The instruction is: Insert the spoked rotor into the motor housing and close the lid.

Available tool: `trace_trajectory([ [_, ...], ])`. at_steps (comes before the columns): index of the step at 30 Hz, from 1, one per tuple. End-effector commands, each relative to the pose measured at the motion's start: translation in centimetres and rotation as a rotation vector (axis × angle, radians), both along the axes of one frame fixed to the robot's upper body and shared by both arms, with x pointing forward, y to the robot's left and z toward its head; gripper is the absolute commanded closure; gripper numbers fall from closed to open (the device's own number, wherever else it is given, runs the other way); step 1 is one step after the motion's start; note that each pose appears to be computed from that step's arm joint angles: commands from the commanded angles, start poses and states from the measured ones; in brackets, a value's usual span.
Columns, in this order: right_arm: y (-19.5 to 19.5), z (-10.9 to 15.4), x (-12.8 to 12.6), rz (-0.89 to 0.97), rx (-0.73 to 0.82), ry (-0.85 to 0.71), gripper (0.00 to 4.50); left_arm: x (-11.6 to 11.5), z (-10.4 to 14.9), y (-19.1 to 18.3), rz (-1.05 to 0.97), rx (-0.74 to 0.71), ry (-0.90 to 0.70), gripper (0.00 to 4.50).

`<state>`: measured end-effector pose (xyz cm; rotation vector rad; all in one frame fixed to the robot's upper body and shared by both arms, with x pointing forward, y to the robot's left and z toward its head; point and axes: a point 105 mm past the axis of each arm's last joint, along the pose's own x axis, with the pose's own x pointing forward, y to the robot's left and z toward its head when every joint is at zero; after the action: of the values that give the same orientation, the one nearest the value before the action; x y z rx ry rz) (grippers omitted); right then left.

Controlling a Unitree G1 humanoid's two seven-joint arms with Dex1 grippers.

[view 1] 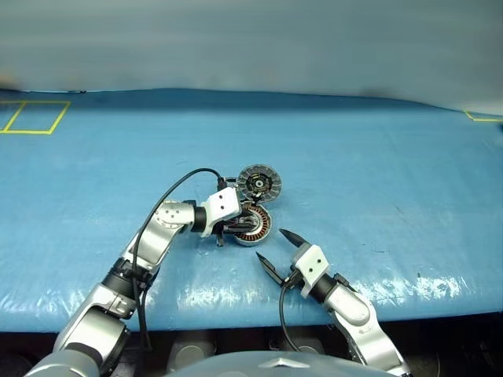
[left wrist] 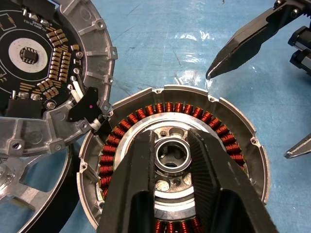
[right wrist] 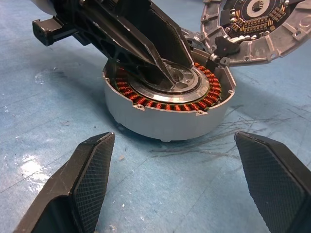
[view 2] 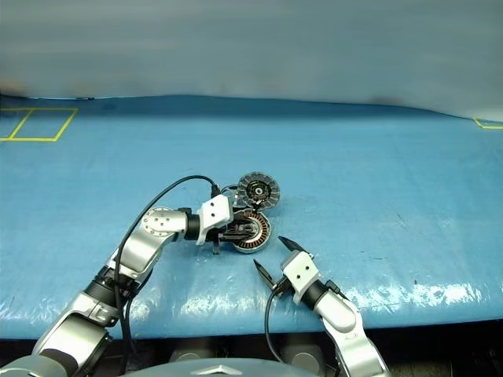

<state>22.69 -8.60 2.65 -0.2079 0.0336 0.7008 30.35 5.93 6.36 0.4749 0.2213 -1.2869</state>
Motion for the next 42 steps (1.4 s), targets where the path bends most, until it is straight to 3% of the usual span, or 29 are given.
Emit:
trace_trajectory([
  [1,0.2,0.9,0.1,0.009,0.014,-0.031,0.3,0.2,1.5,-0.6,-0.009,-0.039,-0.044,1.5],
  [2,0.2,0.9,0.1,0.009,0.014,-0.031,0.3,0.2,2.0,-0.7,-0.007,-0.059,-0.054,1.22],
  [10,-0.3,1.0,0.0,-0.012,0.014,-0.02,0.3,-1.1,6.3,-1.1,0.0,-0.267,-0.04,1.22],
  [15,-1.9,1.3,0.5,-0.114,-0.002,0.095,0.3,-2.0,5.9,1.1,0.122,-0.314,-0.029,2.78],
  [20,-1.9,3.4,0.9,-0.058,0.002,0.097,0.3,-3.7,4.1,2.7,0.203,-0.327,-0.056,4.46],
  [23,-1.7,5.2,1.5,-0.009,0.001,0.073,0.3,-4.9,2.8,3.9,0.306,-0.376,-0.061,4.48],
  [26,-0.7,6.7,1.8,0.068,0.001,0.098,0.92,-6.3,2.1,4.4,0.373,-0.408,-0.071,4.5],
  [30,0.1,7.7,2.2,0.108,-0.014,0.117,2.23,-7.1,1.7,4.9,0.424,-0.452,-0.095,4.5],
  [37,1.7,7.3,5.0,0.107,-0.186,0.151,4.49,-8.8,-1.1,6.0,0.536,-0.449,-0.085,4.5],
  [42,2.5,6.5,6.7,0.104,-0.256,0.171,4.49,-9.0,-2.0,6.2,0.573,-0.452,-0.125,4.5],
])
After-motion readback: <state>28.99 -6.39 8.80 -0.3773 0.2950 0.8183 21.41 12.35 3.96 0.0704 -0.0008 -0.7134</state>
